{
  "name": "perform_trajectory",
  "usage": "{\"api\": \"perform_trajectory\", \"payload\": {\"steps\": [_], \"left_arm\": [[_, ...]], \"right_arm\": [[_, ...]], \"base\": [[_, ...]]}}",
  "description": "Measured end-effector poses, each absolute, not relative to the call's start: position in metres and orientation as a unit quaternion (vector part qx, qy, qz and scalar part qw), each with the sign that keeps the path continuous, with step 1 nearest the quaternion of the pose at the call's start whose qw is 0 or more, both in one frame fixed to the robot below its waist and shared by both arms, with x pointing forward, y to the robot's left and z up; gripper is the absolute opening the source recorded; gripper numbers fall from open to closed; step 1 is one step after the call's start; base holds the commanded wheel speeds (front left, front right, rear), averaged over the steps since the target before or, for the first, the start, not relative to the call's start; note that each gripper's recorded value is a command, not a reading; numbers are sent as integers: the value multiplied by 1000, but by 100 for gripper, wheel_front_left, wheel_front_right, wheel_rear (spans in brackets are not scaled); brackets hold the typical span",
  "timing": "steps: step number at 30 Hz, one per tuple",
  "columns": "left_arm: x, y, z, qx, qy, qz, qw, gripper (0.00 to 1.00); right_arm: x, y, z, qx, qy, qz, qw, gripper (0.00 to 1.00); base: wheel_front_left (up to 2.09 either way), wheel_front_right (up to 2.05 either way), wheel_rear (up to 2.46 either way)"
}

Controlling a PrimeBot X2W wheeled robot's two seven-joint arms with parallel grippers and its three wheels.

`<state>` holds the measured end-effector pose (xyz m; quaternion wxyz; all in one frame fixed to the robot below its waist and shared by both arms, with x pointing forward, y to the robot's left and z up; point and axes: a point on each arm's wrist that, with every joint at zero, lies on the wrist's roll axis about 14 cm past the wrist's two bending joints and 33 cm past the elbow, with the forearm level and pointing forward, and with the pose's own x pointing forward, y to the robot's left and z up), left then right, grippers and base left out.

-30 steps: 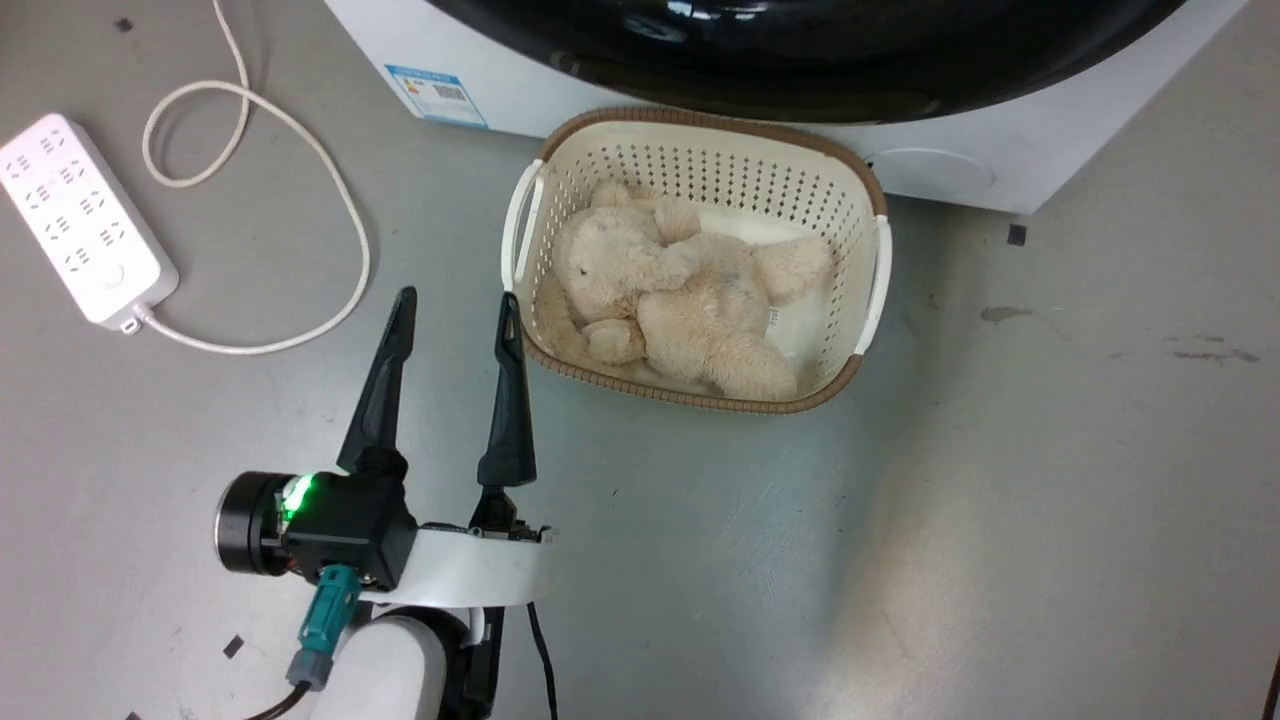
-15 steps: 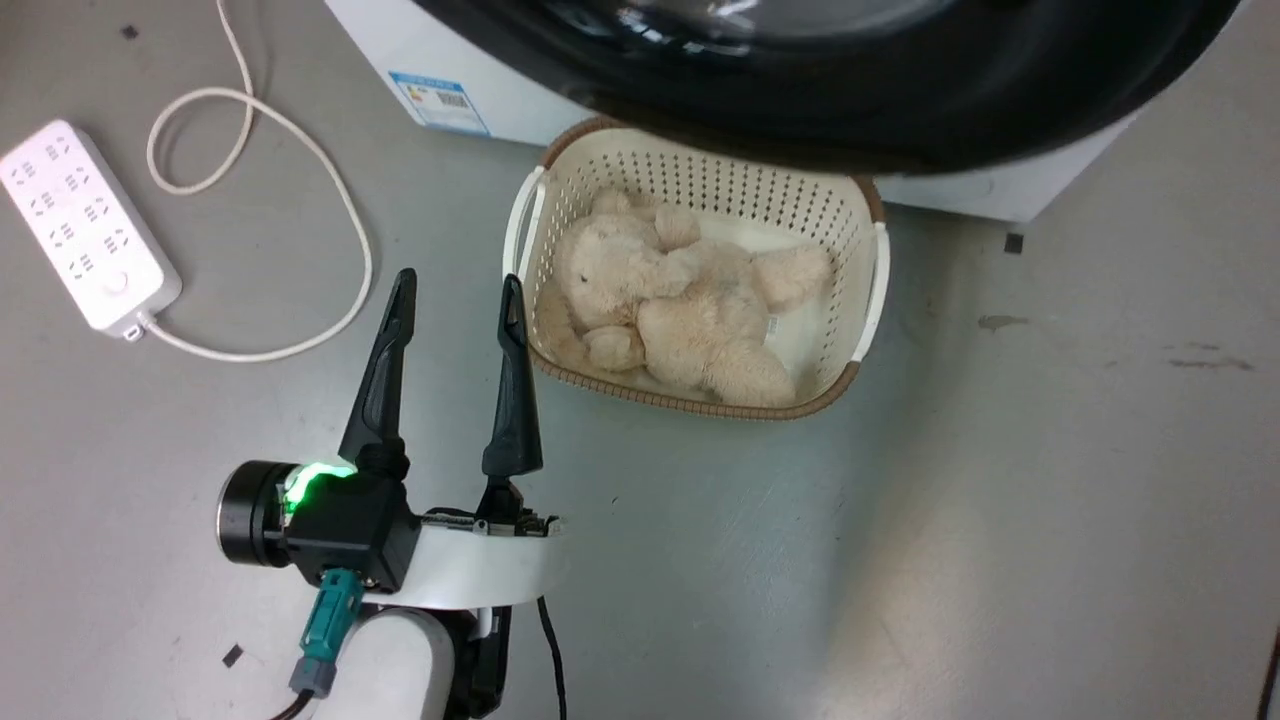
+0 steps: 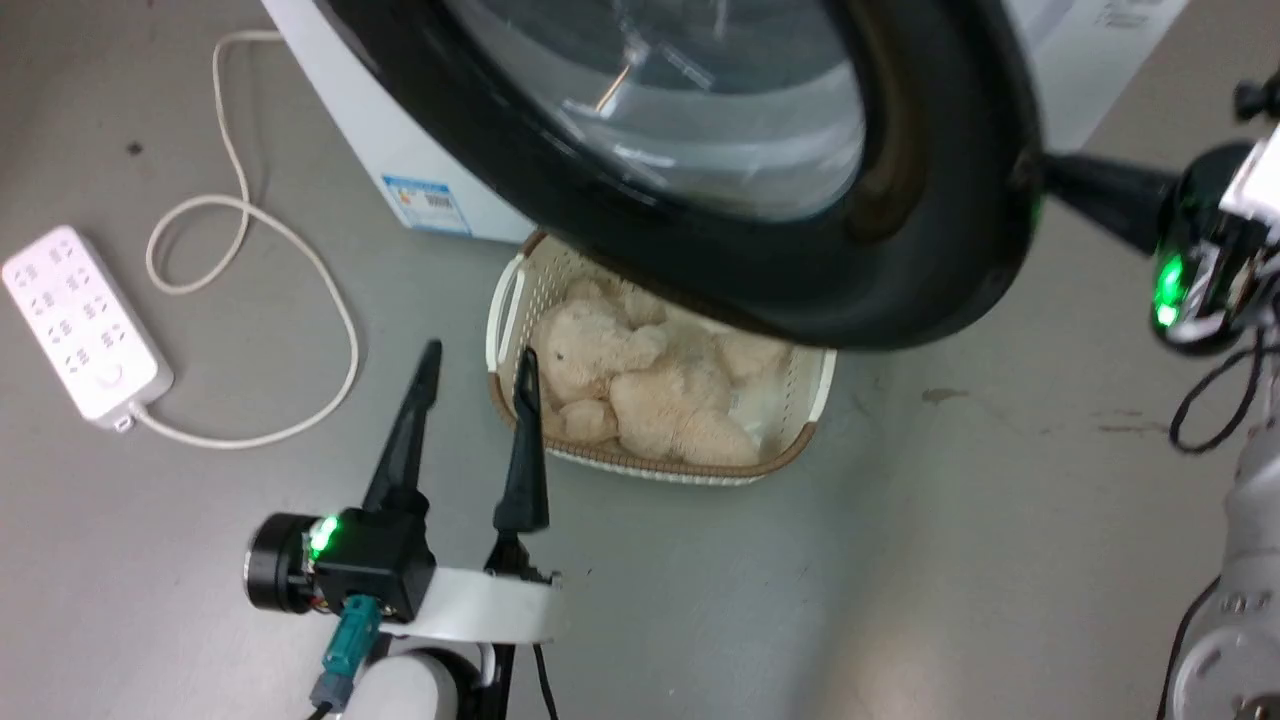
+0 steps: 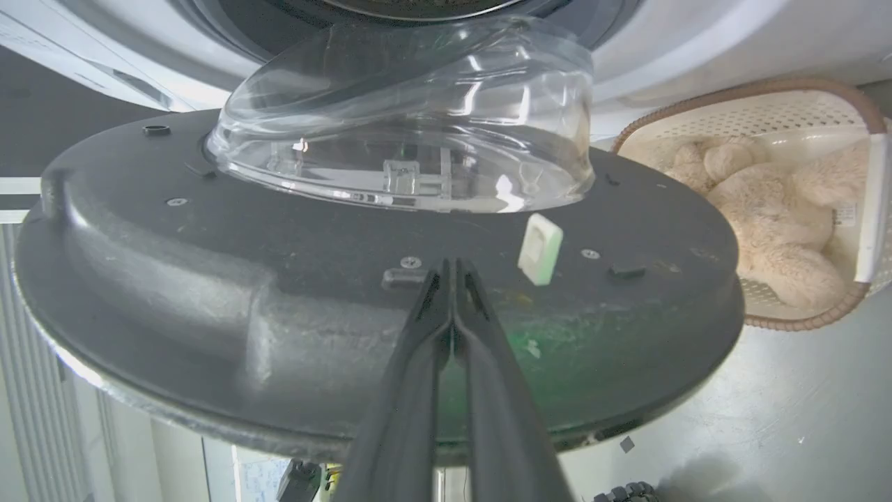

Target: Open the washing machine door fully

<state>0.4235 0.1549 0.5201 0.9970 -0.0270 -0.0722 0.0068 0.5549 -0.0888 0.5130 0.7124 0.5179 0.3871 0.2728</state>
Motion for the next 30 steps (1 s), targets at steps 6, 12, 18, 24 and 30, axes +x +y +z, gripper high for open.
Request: {"api": "perform_trajectory", "payload": {"steps": [6,12,18,24,30], "left_arm": [[408,150,521,-32,-68,-4,997,100],[396,149,524,-40,-67,-6,997,100],[382,152,523,-44,-63,0,997,100],[371,156,518,-47,-55,8,997,100],[366,161,517,-54,-53,19,997,100]], "right_arm": [[515,-59,515,507,418,328,679,0],[477,-18,518,495,436,382,647,0],[433,20,508,469,466,422,620,0],[396,47,500,458,482,449,597,0],[384,56,504,478,468,452,590,0]], "base": [[0,0,0],[0,0,0],[0,0,0],[0,0,0],[0,0,0]]}}
